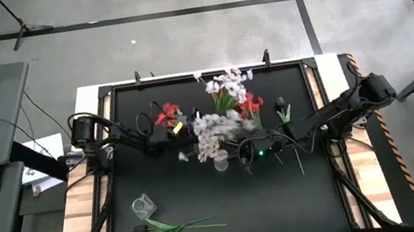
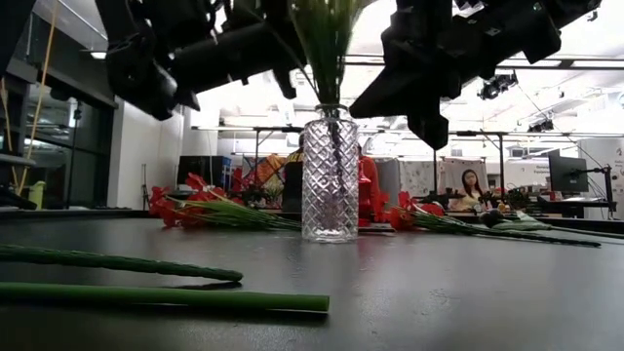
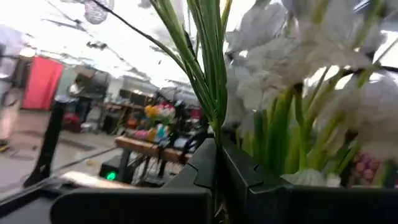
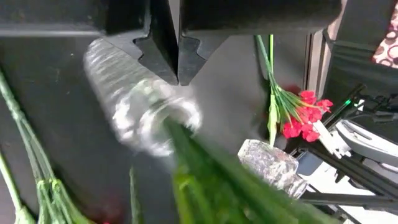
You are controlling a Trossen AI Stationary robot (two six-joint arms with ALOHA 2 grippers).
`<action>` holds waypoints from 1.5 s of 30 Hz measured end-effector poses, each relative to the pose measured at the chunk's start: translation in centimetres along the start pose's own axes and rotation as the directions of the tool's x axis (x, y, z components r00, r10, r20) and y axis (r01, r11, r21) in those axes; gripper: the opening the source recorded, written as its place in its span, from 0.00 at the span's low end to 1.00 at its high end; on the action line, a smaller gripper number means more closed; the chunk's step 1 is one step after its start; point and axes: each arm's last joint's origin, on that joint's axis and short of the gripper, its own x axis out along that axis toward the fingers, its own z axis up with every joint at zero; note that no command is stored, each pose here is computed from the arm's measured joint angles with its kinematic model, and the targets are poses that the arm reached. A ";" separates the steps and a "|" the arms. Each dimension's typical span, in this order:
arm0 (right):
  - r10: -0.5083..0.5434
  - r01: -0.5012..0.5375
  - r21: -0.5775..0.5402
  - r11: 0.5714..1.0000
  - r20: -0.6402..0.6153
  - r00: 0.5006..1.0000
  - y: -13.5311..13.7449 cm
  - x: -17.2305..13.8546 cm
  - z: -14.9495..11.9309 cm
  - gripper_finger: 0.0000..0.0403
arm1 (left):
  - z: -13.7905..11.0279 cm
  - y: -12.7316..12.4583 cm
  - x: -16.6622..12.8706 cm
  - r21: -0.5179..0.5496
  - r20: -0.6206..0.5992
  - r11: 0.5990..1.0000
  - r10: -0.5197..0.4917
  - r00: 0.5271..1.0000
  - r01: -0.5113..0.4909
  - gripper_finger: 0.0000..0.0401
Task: Sort flowers into vase by color
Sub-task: Put the white flowers into the right transparent vase
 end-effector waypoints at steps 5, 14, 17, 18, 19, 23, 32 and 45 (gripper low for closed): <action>-0.011 0.011 0.001 1.000 0.012 1.000 -0.4 0.0 0.4 0.00 | -0.3 -0.1 -0.4 -0.043 -0.014 0.999 0.007 1.000 -0.008 0.00; -0.009 0.008 0.014 1.000 0.062 0.998 -1.0 -0.1 1.6 0.00 | -0.4 -0.7 -0.4 0.011 -0.017 1.000 -0.001 1.000 0.001 0.00; -0.006 0.006 -0.005 1.000 0.090 0.996 -1.1 -0.9 2.6 0.00 | 0.2 0.2 -0.3 0.021 0.006 0.999 0.037 0.999 -0.037 0.00; -0.009 0.010 -0.011 1.000 0.101 0.995 -1.2 -1.4 3.0 0.00 | 0.6 0.5 -0.3 0.024 0.016 0.999 0.045 0.999 -0.046 0.00; -0.014 0.017 -0.022 1.000 0.108 0.994 -1.2 -1.9 3.4 0.00 | 0.9 0.8 -0.4 0.028 0.022 0.998 0.054 0.998 -0.055 0.00; -0.057 0.065 -0.057 0.996 0.135 0.989 -1.6 -4.5 4.7 0.00 | 2.3 2.2 -1.6 0.055 0.038 0.993 0.103 0.994 -0.105 0.00; -0.172 0.197 -0.071 0.978 0.265 0.949 -2.6 -9.0 6.9 0.00 | 5.7 4.2 -5.0 0.012 0.117 0.970 0.241 0.964 -0.244 0.00; 0.190 -0.207 -0.018 0.978 0.487 0.853 -5.6 -9.7 13.1 0.25 | 9.7 2.7 -2.7 -0.123 0.186 0.992 0.061 0.981 -0.038 0.00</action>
